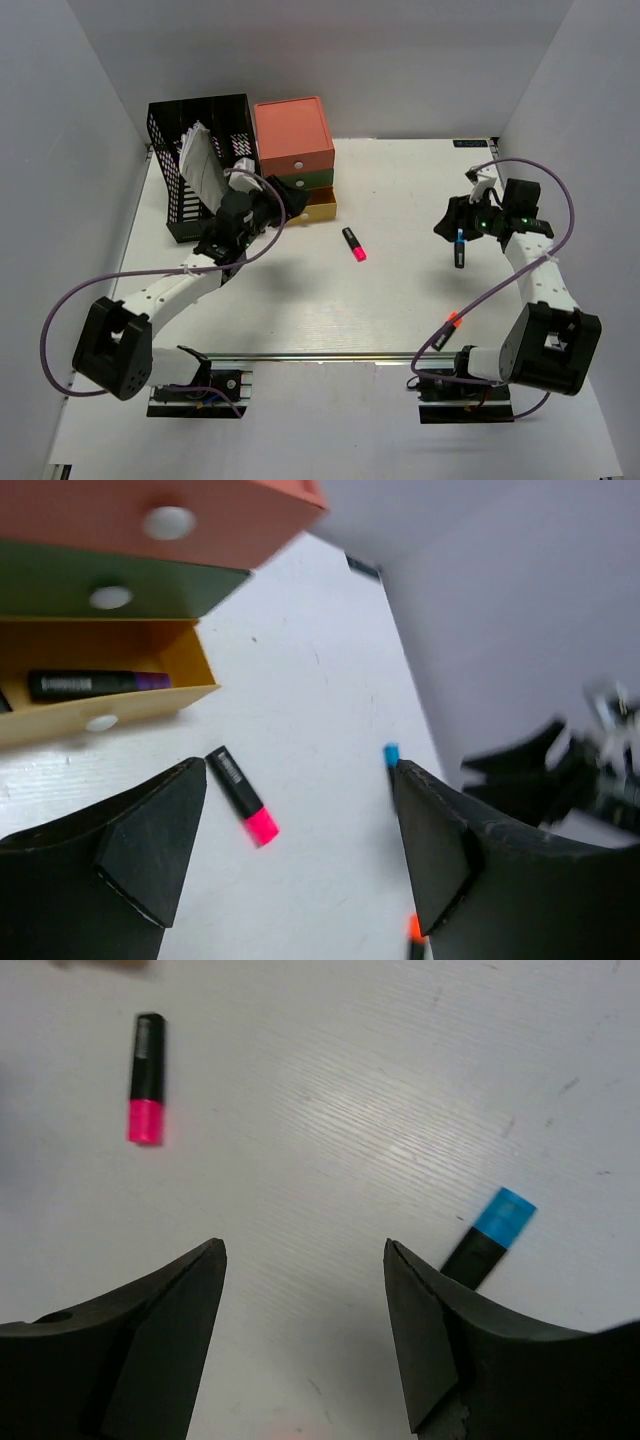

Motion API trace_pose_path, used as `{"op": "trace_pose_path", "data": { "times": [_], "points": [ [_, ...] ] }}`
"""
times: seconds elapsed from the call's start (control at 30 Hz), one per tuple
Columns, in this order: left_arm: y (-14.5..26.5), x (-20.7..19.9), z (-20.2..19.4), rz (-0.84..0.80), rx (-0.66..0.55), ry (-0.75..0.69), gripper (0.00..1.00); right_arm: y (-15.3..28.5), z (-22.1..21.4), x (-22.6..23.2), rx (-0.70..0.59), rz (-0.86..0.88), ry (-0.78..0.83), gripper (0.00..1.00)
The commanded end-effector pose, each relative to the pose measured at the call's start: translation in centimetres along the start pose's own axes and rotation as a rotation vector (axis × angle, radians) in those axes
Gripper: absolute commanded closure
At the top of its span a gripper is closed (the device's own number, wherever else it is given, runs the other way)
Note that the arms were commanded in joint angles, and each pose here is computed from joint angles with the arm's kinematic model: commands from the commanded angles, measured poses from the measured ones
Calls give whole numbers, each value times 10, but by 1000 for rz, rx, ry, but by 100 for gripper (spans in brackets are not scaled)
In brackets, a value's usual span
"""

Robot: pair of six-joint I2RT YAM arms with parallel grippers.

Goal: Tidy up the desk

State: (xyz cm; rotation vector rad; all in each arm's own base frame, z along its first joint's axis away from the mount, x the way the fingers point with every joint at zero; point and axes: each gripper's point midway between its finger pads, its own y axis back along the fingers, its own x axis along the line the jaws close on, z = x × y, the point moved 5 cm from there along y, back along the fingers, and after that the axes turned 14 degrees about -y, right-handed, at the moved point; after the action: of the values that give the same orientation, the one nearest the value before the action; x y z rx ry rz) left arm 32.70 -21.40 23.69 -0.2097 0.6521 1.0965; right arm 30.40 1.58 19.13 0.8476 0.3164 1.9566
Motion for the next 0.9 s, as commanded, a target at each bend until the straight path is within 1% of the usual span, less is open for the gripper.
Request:
{"op": "trace_pose_path", "data": {
  "times": [0.0,0.03,0.07,0.13,0.17,0.23,0.27,0.33,0.43,0.63,0.87],
  "points": [
    [17,-23,0,-240,113,-408,14,9,3,-22,105,-145,112,29],
    [17,-19,-3,-247,141,-493,13,9,1,-25,130,-161,115,27],
    [21,-13,-11,-236,209,-518,13,9,-4,-33,177,-203,104,26],
    [21,-8,-10,-224,238,-609,11,8,-3,-43,203,-262,85,27],
    [24,-3,-13,-202,272,-623,11,9,-4,-51,217,-322,64,27],
    [28,-5,-6,-194,277,-654,11,4,-9,-59,250,-363,41,27],
    [28,-8,0,-195,273,-667,11,4,-11,-65,261,-406,25,26],
    [33,-14,14,-185,254,-703,11,-4,-17,-73,292,-435,6,26],
    [45,-15,24,-160,193,-723,11,-13,-22,-87,321,-494,-12,27],
    [63,-21,42,-145,101,-746,10,-37,-27,-109,367,-564,-26,35],
    [67,-18,49,-105,70,-766,10,-58,-34,-113,378,-556,-43,42]
  ]
}}
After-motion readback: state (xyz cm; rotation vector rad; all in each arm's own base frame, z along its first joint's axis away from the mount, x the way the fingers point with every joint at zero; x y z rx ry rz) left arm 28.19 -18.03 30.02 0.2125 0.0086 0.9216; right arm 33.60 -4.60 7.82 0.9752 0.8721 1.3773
